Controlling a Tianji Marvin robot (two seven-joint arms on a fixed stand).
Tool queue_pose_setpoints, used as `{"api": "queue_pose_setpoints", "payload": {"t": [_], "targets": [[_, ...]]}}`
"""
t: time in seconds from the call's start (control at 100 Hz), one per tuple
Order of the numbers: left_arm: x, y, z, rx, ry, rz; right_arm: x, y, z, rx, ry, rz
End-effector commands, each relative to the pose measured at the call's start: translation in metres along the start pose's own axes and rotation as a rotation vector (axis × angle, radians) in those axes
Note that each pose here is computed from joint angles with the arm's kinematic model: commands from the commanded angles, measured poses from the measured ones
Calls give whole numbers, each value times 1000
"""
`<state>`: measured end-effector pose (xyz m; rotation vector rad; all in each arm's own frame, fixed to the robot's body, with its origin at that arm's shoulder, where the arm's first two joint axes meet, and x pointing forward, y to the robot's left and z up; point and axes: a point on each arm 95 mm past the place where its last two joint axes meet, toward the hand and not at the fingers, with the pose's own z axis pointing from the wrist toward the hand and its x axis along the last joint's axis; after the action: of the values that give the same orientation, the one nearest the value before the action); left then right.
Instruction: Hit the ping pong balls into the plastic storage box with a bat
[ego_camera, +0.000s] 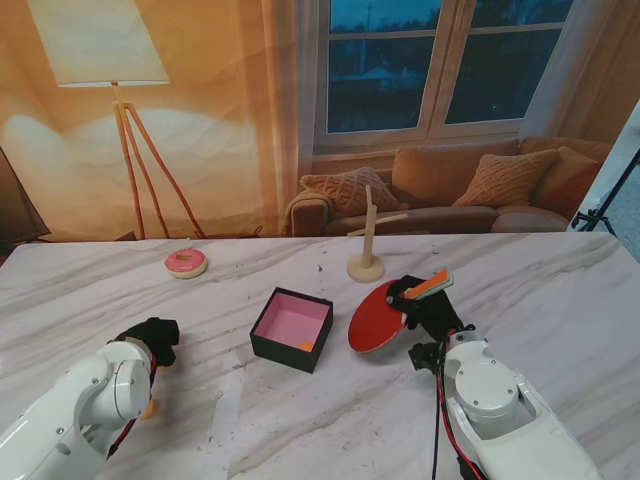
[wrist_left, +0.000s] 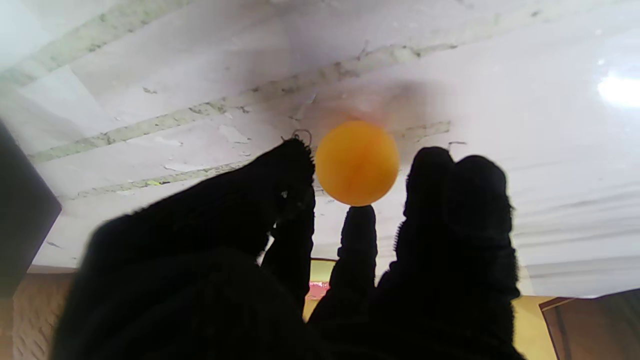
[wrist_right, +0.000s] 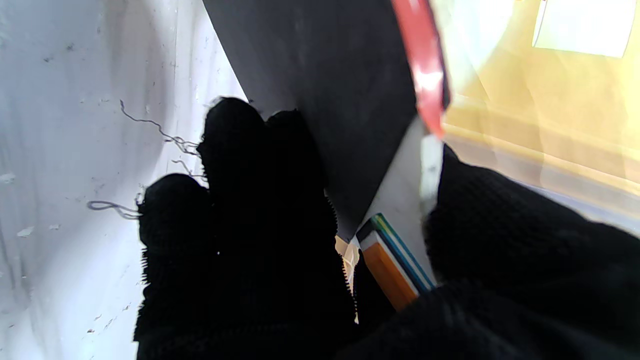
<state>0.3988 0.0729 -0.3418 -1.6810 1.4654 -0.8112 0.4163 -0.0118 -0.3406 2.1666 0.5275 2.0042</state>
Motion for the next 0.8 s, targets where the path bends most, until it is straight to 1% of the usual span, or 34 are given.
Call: {"api": "queue_pose_setpoints", "payload": {"t": [0.0,0.14,0.22,0.3,0.43,0.55,0.61,0.67,0.79], "targets": [[3,1,-2,-20,16,14,1,-1,0,9,3,3],[-2,0,-4,-54,42,71,1,-1,0,7,4,3],[-6,-1,-4,-53,61,90,1,0,0,8,4,1],[-7,-1,-5,-47,73,87,1,0,0,9,3,0],[-7,-2,-4,-45,71,87,2,-1,0,12,3,-1],[-5,1,1,-40,60,83,2,-2,1,15,4,-3],[-4,0,2,-47,54,89,2,-2,1,16,4,-3],[-3,1,4,-36,56,94,2,-2,1,15,5,-4],[-2,1,6,-37,54,106,2,-2,2,13,7,-6]]}}
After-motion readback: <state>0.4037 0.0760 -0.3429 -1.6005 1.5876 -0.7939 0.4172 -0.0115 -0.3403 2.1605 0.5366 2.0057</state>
